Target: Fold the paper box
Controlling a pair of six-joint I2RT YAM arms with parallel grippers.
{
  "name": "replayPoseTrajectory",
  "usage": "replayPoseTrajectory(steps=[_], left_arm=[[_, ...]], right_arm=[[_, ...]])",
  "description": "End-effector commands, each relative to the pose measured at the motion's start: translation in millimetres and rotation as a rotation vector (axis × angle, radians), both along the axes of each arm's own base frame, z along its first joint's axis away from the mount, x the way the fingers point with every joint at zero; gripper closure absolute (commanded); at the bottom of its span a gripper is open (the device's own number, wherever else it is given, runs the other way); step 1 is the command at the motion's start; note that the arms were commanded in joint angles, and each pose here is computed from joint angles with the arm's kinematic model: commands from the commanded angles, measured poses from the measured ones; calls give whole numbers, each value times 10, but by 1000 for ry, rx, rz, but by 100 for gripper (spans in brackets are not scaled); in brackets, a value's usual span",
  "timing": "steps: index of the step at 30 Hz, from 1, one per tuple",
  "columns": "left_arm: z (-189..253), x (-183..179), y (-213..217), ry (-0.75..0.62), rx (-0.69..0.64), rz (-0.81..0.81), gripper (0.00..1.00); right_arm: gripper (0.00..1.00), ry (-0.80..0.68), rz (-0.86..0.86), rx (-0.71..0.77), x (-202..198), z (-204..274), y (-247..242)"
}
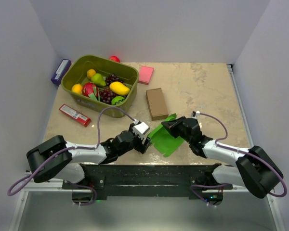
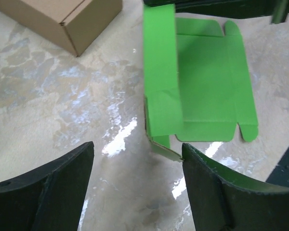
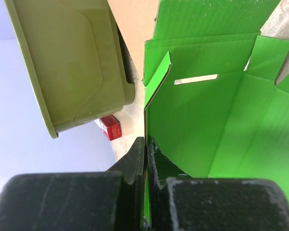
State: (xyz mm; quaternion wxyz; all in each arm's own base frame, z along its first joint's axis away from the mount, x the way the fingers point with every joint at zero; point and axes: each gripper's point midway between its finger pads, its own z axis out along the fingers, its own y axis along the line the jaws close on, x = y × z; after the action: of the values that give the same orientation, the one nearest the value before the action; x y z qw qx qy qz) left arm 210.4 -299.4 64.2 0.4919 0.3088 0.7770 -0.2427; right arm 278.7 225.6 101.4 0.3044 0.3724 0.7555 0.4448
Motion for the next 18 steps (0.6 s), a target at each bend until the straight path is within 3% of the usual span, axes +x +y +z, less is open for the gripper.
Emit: replayPoseTrajectory(steps=[1, 13, 18], left_arm=[[7, 185, 162, -10, -11, 135, 27], [44, 452, 311, -38, -12, 265, 43], [150, 651, 336, -55, -49, 306, 44]], right_arm=[[100, -19, -22, -23, 22, 33, -62], [100, -14, -12, -59, 1, -41, -86], [100, -15, -25, -85, 19, -66, -124]])
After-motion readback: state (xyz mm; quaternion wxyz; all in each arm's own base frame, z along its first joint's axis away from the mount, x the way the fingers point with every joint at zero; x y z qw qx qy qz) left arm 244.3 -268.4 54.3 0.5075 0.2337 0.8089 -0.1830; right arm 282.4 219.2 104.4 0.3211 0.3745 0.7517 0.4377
